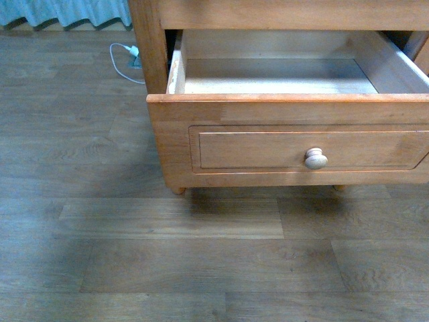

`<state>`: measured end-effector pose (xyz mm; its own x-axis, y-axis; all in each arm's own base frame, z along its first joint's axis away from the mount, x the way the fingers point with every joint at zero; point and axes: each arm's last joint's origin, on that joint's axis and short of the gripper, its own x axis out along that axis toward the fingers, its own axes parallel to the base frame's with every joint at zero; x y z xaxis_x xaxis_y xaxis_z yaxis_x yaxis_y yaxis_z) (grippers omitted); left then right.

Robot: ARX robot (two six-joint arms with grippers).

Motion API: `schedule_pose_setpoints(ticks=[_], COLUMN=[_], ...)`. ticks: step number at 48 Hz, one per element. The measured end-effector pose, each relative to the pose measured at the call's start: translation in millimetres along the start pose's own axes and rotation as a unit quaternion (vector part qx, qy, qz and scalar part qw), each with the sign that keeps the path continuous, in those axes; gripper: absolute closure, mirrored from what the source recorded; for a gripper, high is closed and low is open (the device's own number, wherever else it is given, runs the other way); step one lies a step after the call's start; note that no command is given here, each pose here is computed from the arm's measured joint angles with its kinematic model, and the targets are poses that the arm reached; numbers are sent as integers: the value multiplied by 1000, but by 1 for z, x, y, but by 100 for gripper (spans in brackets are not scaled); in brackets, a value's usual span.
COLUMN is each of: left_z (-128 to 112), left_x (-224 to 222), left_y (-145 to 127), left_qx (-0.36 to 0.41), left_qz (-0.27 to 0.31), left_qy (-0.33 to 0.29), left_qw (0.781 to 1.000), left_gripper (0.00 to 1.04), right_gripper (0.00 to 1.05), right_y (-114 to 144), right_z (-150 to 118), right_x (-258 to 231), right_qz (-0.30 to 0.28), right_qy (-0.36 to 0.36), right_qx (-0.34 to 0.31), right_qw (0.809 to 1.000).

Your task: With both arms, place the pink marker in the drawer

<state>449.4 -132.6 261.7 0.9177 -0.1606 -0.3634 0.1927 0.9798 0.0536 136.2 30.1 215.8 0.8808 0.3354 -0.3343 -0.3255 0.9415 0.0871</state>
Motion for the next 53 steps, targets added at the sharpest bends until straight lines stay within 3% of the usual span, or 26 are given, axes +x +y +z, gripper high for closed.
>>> schedule_pose_setpoints(ticks=[22, 37, 47, 53], left_z=[6, 8, 7, 6], left_x=[20, 24, 24, 23], left_y=[-1, 7, 14, 15], left_qx=[-6, -3, -5, -4], left_qz=[-4, 1, 11, 8], left_qy=[18, 28, 32, 33], left_qw=[1000, 1000, 999, 999], left_gripper=[7, 50, 85, 90], right_gripper=[8, 8, 8, 8], right_y=[0, 0, 0, 0], right_z=[0, 0, 0, 0], right_x=[0, 0, 0, 0], right_qz=[0, 0, 0, 0], right_qy=[0, 0, 0, 0], right_qx=[0, 0, 0, 0], right_qw=[1000, 1000, 1000, 1000])
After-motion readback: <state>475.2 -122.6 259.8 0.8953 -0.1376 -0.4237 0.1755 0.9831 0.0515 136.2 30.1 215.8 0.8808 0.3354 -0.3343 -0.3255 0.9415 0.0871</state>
